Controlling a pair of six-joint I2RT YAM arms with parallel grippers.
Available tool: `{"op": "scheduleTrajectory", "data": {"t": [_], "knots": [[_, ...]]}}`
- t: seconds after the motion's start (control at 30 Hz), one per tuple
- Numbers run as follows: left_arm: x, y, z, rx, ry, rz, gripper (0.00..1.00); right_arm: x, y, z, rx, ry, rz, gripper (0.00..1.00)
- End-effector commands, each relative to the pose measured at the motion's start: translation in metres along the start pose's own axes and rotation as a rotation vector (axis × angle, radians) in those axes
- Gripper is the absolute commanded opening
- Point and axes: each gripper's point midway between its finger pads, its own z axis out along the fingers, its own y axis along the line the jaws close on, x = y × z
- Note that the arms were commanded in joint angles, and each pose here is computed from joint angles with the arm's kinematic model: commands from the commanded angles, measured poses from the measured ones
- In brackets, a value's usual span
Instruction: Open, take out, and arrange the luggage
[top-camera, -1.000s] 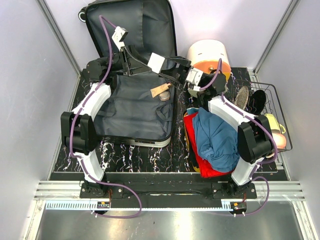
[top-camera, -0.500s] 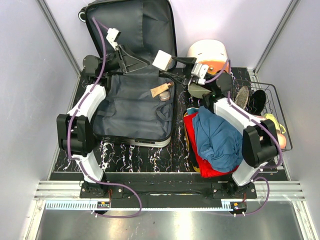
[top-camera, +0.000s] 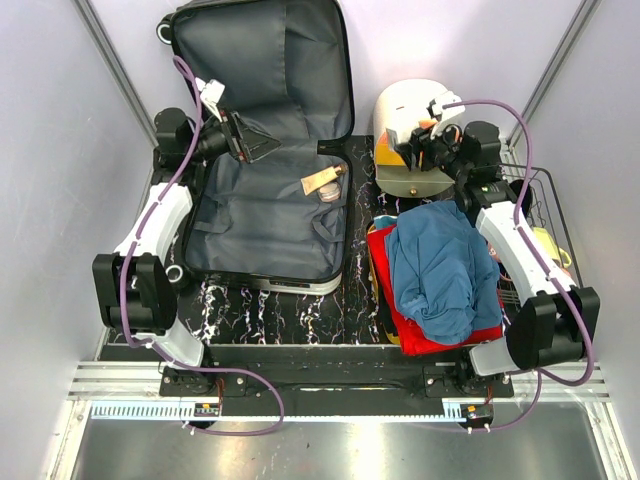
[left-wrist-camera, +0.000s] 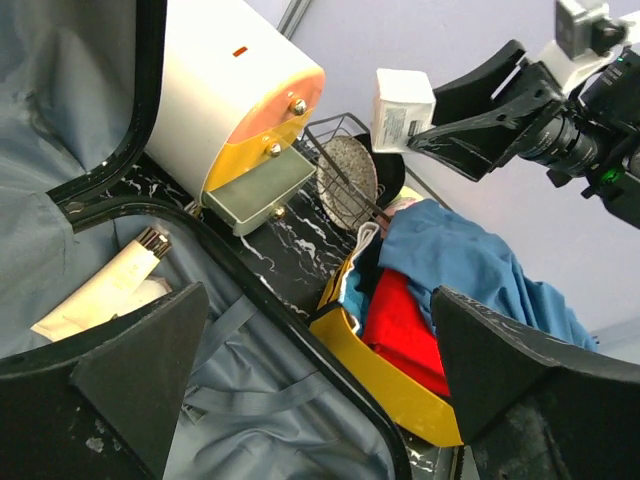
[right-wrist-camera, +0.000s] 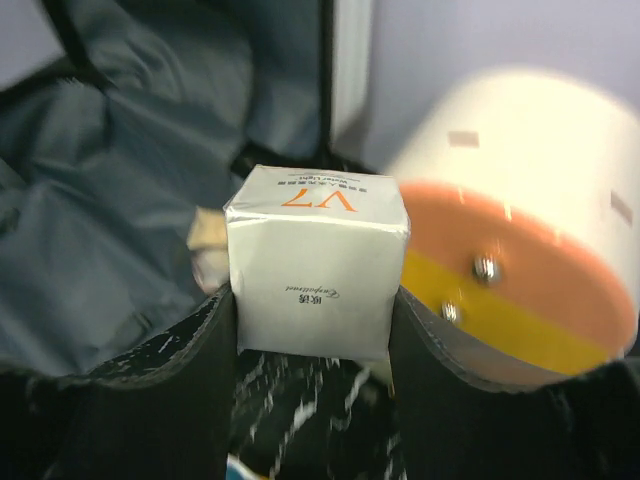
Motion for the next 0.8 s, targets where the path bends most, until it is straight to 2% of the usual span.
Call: {"op": "scheduleTrajectory", "data": {"t": [0.0, 0.23, 0.5, 0.73, 0.77], "knots": [[-0.001, 0.004, -0.001, -0.024, -0.017, 0.057, 0.99, 0.043, -0.039, -0.031, 0.252, 0.204, 0.104, 0.14], [-0.004, 0.011, 0.005, -0.006, -0.015, 0.047, 0.99, 0.087, -0.082, -0.025, 0.398, 0.272, 0.279, 0.1], [0.002, 0.013, 0.002, -0.012, 0.005, 0.06, 0.99, 0.135, -0.115, -0.013, 0.466, 0.343, 0.343, 0.09], [0.005, 0.017, -0.002, -0.032, 0.01, 0.057, 0.99, 0.141, -0.128, 0.007, 0.449, 0.306, 0.335, 0.08], [0.006, 0.017, -0.002, -0.033, 0.012, 0.057, 0.99, 0.134, -0.129, 0.013, 0.436, 0.269, 0.324, 0.07]]}}
